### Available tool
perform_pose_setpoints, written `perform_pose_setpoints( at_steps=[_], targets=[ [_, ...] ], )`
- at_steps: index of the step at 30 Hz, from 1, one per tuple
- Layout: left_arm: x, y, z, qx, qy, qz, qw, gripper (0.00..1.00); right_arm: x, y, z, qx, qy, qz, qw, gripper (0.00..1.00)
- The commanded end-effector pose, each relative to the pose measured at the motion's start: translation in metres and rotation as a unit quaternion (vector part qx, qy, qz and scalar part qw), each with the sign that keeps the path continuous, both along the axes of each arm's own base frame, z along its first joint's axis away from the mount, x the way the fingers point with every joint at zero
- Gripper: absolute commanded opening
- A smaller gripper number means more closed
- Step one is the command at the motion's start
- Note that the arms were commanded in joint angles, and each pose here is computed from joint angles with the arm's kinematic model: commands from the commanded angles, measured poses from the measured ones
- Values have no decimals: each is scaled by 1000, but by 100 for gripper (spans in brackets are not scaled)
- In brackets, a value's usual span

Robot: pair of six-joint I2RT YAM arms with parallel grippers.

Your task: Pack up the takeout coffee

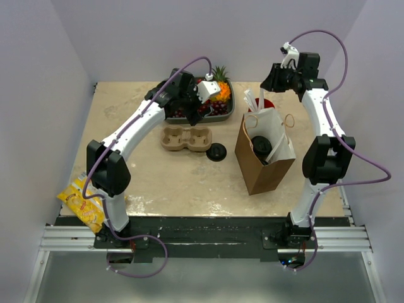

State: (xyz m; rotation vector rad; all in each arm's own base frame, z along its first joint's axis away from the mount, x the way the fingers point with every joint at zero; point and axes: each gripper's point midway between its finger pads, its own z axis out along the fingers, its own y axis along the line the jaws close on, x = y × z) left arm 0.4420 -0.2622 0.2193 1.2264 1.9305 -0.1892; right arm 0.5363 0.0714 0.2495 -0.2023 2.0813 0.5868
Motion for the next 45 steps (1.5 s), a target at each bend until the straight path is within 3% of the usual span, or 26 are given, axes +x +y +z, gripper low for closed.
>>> perform_pose_setpoints(
  at_steps=[1,8,15,19,23,29,38,45],
  targets=[
    [1,4,31,-20,-35,7,999,100,8,1,5,-7,-14,-2,1000,31],
    [2,4,30,-17,-35,7,999,100,14,4,-2,-9,-9,-1,1000,30],
    [3,5,30,-17,-35,8,999,100,15,0,10,-19,-19,-9,1000,14],
    [4,4,30,-17,-35,6,999,100,6,-4,19,-31,-19,-15,999,14],
    [5,3,29,-16,-36,4,999,100,-4,-7,29,-40,-20,-13,999,4],
    [3,3,29,-17,-35,3,999,100,-10,-23,52,-43,-29,-31,998,0],
    [-1,3,33,-22,-37,-1,999,100,-33,-28,146,1,-128,-18,992,0],
    [-2,1,42,-32,-46,-5,998,100,-94,-10,266,75,-281,38,956,0]
  ],
)
